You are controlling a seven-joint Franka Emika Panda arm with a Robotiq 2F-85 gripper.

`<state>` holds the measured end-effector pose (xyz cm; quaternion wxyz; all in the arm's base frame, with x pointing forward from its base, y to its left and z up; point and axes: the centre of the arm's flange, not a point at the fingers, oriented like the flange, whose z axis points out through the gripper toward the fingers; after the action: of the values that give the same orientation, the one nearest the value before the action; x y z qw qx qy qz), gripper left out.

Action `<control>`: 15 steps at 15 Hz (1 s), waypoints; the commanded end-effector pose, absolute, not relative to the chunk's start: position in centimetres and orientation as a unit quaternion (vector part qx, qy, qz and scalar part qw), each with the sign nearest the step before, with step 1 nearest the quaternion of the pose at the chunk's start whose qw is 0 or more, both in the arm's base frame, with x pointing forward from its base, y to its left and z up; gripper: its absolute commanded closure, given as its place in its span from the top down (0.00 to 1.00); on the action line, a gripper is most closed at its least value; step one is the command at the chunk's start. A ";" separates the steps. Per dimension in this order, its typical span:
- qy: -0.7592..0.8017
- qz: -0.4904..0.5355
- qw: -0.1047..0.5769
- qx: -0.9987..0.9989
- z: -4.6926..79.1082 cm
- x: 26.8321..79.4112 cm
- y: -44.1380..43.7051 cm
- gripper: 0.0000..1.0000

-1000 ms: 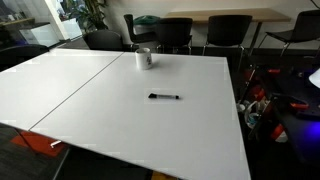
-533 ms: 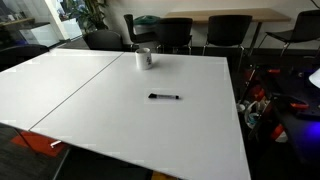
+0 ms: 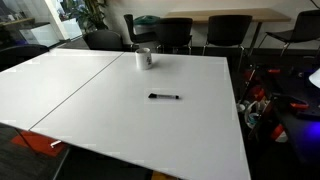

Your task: Pick the marker and put it inside the mug

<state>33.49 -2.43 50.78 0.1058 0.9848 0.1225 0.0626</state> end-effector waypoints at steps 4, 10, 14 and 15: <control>0.097 0.100 0.064 0.988 44.9 35.9 4.1 1.00; 0.138 0.122 0.007 0.983 38.4 38.2 6.7 1.00; 0.148 0.130 -0.004 0.981 33.5 40.1 7.6 1.00; 0.147 0.131 0.001 0.980 32.2 40.7 7.7 1.00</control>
<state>38.36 7.30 35.93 0.0095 0.9824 0.1348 0.1286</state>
